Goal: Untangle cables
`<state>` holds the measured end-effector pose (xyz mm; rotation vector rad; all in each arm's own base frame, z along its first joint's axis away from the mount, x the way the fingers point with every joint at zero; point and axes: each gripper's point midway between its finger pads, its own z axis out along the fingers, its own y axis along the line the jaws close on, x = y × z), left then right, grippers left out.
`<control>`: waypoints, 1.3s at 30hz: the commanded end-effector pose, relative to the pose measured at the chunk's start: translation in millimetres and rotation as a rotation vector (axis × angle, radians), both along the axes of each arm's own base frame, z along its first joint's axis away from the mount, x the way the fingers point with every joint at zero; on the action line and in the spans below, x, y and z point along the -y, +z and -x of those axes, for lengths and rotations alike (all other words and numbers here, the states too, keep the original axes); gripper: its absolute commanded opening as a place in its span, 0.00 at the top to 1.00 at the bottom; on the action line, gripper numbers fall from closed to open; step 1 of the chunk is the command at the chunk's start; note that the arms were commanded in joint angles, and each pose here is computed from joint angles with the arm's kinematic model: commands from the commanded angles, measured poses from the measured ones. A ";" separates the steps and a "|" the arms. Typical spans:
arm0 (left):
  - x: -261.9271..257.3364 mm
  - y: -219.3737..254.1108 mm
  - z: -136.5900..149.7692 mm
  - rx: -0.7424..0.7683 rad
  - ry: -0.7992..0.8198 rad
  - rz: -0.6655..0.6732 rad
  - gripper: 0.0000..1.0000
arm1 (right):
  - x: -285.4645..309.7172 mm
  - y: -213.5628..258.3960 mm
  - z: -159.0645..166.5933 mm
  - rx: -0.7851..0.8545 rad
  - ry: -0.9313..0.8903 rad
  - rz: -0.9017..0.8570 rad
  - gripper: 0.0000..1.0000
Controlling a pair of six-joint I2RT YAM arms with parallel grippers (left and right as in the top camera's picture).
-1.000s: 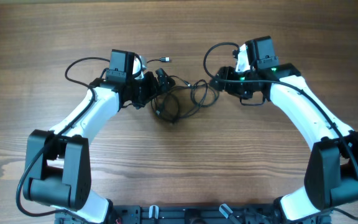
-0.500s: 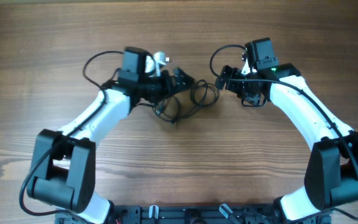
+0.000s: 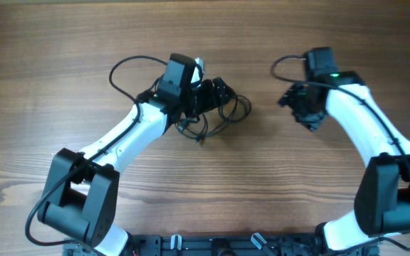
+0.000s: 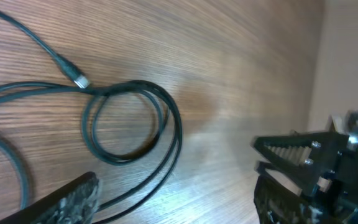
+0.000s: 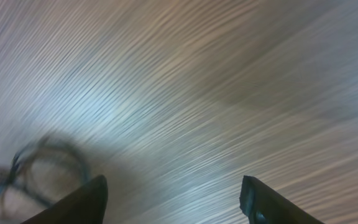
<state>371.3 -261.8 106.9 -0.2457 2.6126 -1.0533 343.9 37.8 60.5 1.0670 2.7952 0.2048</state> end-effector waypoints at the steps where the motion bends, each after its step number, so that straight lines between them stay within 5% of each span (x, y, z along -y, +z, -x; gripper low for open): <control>1: 1.4 15.5 -26.0 0.089 0.049 -0.133 0.23 | 27.6 -5.6 3.2 -0.024 0.019 0.001 0.30; 8: 17.1 -6.6 -36.2 0.026 0.026 -0.345 0.39 | 48.1 -6.3 9.3 -0.045 0.010 -0.003 0.32; 21: 33.3 -56.8 -16.6 -0.037 -0.020 -0.516 0.54 | 48.3 -6.1 8.2 -0.039 0.030 0.000 0.32; 31: 42.9 -26.0 -25.0 0.002 -0.026 -0.473 0.41 | 48.4 -6.0 7.2 -0.034 0.030 0.001 0.32; 39: 19.8 -19.9 -33.2 0.022 0.043 -0.587 0.49 | 48.2 -6.0 6.9 -0.033 0.031 0.001 0.32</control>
